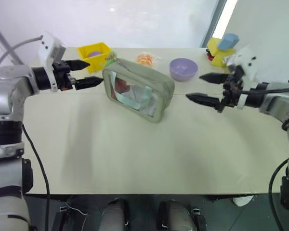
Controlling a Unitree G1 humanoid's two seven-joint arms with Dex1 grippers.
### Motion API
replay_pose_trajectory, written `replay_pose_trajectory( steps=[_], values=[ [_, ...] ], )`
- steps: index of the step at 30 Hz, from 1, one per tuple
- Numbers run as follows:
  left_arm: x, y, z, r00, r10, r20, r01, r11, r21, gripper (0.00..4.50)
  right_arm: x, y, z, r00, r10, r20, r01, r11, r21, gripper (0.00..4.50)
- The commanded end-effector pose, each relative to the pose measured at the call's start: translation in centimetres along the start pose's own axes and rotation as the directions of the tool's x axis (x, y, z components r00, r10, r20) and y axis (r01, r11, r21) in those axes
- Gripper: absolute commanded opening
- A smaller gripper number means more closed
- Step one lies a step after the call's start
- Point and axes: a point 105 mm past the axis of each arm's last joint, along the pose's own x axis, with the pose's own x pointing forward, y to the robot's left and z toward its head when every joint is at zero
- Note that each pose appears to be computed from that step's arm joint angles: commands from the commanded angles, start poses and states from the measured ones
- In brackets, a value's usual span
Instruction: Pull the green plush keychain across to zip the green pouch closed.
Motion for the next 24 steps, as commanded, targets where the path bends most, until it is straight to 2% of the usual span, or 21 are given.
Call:
replay_pose_trajectory(
  steps=[1,11,18,21,24],
  values=[
    [-0.7,0.3,0.5,1.0,-0.003,-0.01,0.004,0.999,0.046,4.47,-0.2,-0.1,1.8,1.0,-0.004,0.025,0.006,0.998,-0.056,4.5],
    [-1.1,0.9,0.7,0.999,0.038,-0.016,-0.037,0.997,0.068,4.47,0.9,0.0,3.0,0.999,-0.015,0.03,0.018,0.995,-0.101,4.5],
    [-1.5,-0.9,1.1,1.0,-0.01,-0.012,0.011,0.999,0.053,4.47,5.8,1.8,7.5,0.991,-0.027,0.133,0.042,0.993,-0.112,4.5],
    [-1.4,-1.1,1.3,1.0,-0.001,-0.001,0.002,0.999,0.052,4.47,9.0,2.7,8.0,0.99,-0.01,0.143,0.026,0.994,-0.11,4.5],
    [-1.1,-1.3,1.1,1.0,0.006,0.009,-0.007,0.999,0.047,4.47,11.8,2.9,7.2,0.993,-0.02,0.118,0.03,0.996,-0.085,4.5]
  ],
)
